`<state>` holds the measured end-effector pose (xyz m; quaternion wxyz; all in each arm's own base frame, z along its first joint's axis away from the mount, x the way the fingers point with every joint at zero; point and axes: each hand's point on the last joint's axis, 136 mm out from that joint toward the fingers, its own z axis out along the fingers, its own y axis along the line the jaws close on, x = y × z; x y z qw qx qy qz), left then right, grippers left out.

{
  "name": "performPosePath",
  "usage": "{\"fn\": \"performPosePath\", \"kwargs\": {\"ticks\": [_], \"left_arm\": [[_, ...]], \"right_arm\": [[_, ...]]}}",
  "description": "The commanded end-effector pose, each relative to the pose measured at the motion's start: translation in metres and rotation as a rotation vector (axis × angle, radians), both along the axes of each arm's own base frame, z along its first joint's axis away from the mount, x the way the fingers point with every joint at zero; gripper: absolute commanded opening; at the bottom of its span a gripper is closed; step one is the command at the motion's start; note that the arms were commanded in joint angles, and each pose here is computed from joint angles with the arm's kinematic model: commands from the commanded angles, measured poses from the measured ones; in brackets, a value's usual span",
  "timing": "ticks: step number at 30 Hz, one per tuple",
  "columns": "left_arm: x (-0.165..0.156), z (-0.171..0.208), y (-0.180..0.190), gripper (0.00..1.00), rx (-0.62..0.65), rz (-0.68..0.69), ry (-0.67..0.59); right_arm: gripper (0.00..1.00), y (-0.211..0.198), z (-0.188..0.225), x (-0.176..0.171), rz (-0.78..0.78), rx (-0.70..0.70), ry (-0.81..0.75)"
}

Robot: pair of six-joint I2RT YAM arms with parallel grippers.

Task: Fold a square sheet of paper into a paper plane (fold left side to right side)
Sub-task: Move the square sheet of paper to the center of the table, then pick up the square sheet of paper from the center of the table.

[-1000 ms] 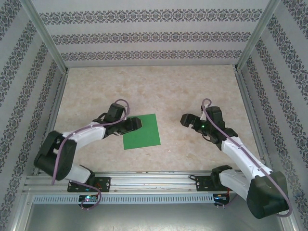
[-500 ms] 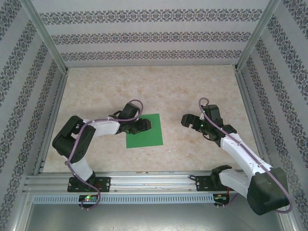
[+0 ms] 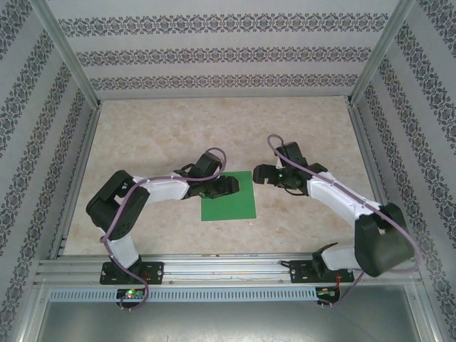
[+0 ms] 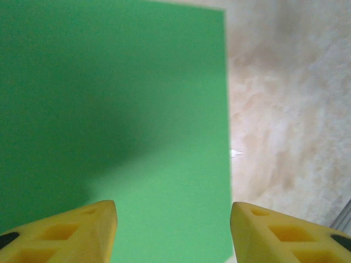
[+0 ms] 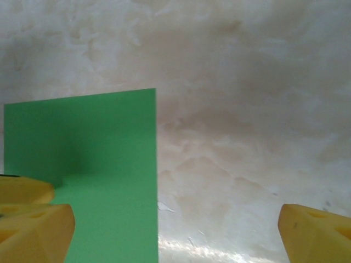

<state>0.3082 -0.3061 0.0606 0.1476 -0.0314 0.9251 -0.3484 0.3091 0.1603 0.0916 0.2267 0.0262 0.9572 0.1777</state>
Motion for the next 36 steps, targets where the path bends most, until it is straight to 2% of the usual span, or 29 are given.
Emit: {"fn": "performPosePath", "kwargs": {"ticks": [1, 6, 13, 24, 36], "left_arm": [[0.004, 0.029, 0.021, 0.58, 0.017, 0.049, -0.069], [-0.01, 0.017, 0.049, 0.51, 0.054, 0.093, -0.042], [-0.026, -0.011, 0.058, 0.37, 0.086, 0.097, 0.026], [-0.031, -0.041, 0.058, 0.32, 0.11, 0.087, 0.087], [-0.035, -0.055, 0.058, 0.29, 0.125, 0.079, 0.127]], "right_arm": [[0.93, 0.016, -0.003, 0.011, 0.049, -0.052, 0.001], [0.92, 0.043, -0.021, 0.021, 0.11, -0.107, 0.032], [0.91, 0.07, -0.042, 0.031, 0.171, -0.16, 0.071], [0.95, 0.079, -0.066, 0.037, 0.197, -0.22, 0.127], [0.9, 0.1, -0.081, 0.01, 0.246, -0.181, 0.209]]}}
